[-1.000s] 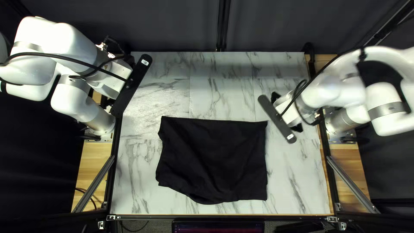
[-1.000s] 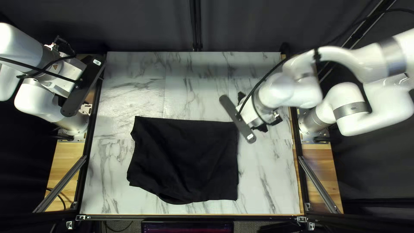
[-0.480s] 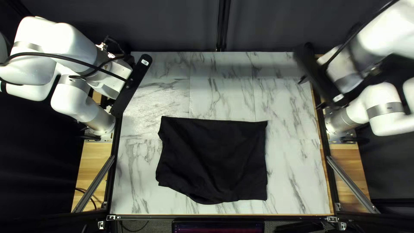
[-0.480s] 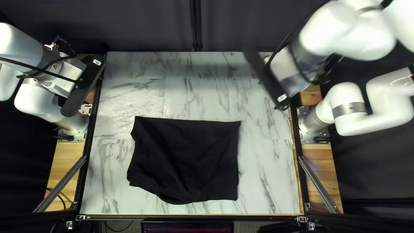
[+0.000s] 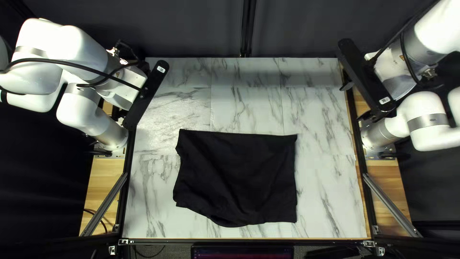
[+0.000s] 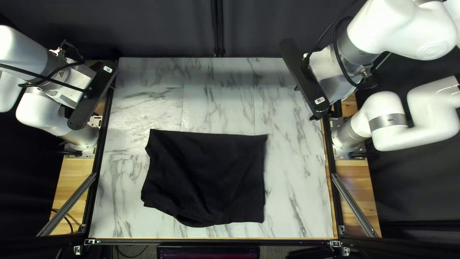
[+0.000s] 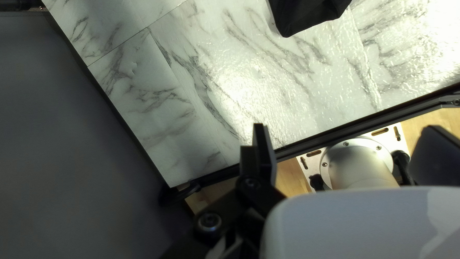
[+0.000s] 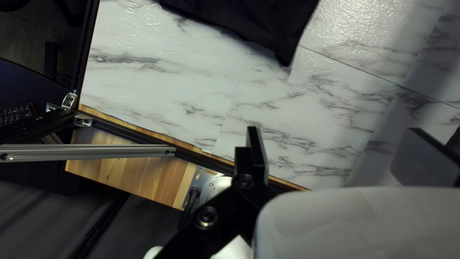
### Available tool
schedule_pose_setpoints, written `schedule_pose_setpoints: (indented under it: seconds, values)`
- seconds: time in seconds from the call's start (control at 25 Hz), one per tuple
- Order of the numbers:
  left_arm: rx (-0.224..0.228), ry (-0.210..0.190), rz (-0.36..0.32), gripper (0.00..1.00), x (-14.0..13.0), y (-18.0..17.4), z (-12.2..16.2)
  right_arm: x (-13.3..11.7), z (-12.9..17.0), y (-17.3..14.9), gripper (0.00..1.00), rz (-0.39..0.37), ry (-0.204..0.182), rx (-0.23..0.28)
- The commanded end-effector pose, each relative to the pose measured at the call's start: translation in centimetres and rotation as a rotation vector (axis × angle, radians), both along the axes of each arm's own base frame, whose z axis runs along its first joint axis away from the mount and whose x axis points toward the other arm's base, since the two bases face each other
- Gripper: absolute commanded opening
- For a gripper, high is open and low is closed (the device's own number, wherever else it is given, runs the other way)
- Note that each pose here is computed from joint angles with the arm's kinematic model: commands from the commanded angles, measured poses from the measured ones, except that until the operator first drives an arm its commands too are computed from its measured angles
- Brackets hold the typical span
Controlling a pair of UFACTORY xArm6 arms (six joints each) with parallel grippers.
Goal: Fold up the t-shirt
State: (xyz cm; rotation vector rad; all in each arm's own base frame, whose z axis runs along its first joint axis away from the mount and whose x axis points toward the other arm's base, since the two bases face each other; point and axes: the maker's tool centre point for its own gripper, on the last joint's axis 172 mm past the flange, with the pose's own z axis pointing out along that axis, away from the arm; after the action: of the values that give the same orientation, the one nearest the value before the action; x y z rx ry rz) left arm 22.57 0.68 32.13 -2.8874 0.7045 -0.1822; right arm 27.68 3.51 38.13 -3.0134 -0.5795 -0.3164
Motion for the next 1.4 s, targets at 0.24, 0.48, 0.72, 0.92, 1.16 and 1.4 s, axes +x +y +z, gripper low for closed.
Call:
schedule_pose_setpoints:
  seconds: [0.24, 0.48, 0.72, 0.92, 1.16, 1.4]
  values:
    - [0.000, 0.000, 0.000, 1.00, 0.0, 0.0, 0.0, 0.0, 0.0, 0.0, 1.00, 0.000, 0.000, 0.000]
    - [0.000, 0.000, 0.000, 1.00, 0.0, 0.0, 0.0, 0.0, 0.0, 0.0, 1.00, 0.000, 0.000, 0.000]
    - [-0.048, 0.012, -0.022, 1.00, 2.7, -4.6, -4.9, 0.0, 0.0, 0.0, 1.00, 0.000, 0.000, 0.000]
    - [-0.034, 0.026, -0.037, 1.00, 5.7, -12.2, -10.5, 0.0, 0.0, 0.0, 1.00, 0.000, 0.000, 0.000]
    - [-0.007, 0.031, 0.009, 1.00, 8.6, -20.9, -18.0, 0.0, 0.0, 0.0, 1.00, 0.000, 0.000, 0.000]
    - [0.086, 0.028, 0.077, 1.00, 12.1, -26.3, -21.4, 0.0, 0.0, 0.0, 1.00, 0.000, 0.000, 0.000]
